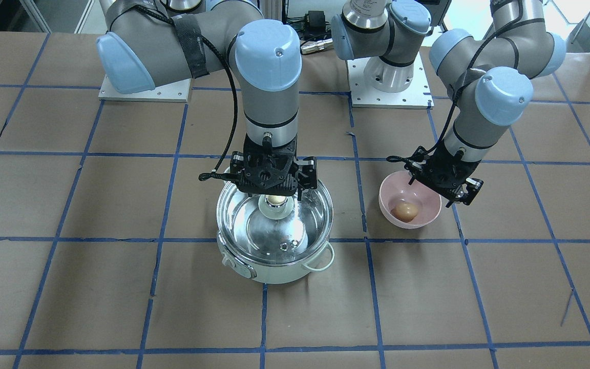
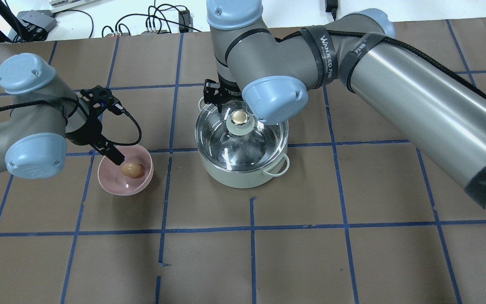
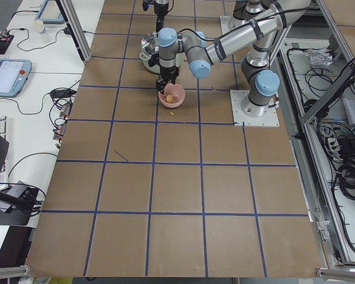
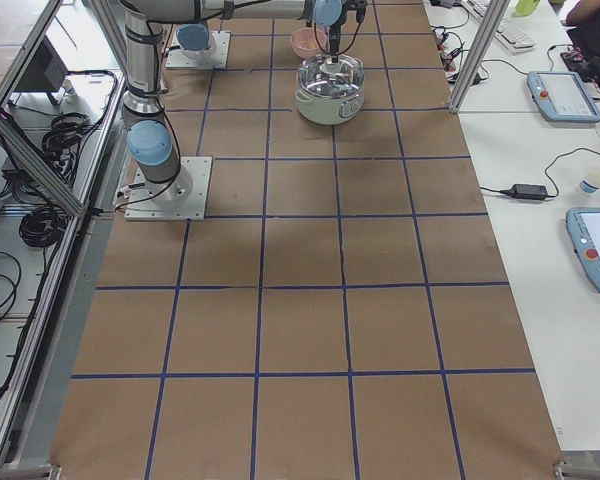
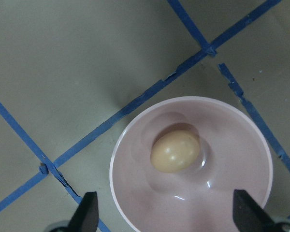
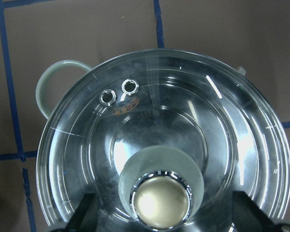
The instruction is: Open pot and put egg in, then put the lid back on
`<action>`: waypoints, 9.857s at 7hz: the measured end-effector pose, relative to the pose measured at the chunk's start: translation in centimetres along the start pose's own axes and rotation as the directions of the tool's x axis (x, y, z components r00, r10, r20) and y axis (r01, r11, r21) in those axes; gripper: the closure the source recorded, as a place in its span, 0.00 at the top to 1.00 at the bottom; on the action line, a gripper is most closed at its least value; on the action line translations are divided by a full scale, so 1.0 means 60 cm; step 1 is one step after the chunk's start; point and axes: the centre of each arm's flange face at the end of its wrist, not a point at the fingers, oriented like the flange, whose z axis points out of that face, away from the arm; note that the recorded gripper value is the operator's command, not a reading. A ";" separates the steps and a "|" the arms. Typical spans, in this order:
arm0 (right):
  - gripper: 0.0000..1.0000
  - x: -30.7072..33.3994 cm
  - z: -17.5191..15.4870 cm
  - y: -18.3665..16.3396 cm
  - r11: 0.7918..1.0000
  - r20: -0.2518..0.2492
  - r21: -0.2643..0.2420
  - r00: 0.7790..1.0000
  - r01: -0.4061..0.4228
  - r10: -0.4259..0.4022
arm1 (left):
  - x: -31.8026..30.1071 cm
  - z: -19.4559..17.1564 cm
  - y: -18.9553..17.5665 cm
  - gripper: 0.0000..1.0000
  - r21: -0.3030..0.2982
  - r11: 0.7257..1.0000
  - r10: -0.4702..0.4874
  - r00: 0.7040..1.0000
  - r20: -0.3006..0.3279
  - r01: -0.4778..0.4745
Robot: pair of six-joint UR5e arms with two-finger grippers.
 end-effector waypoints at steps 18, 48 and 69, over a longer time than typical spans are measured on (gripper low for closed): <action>0.08 0.386 -0.207 -0.070 0.994 -0.045 -0.109 0.999 0.009 -0.014 | 0.028 0.145 0.002 0.88 0.056 0.826 0.559 0.828 0.033 -0.560; 0.10 0.402 -0.188 -0.066 0.990 -0.112 -0.129 0.991 0.065 -0.079 | 0.283 -0.082 -0.336 0.23 0.119 0.961 -0.268 0.951 0.154 0.251; 0.13 0.282 -0.164 -0.075 0.995 -0.065 -0.021 0.993 0.095 -0.096 | 0.122 -0.358 -0.088 1.00 0.054 0.858 -0.512 0.859 -0.001 0.511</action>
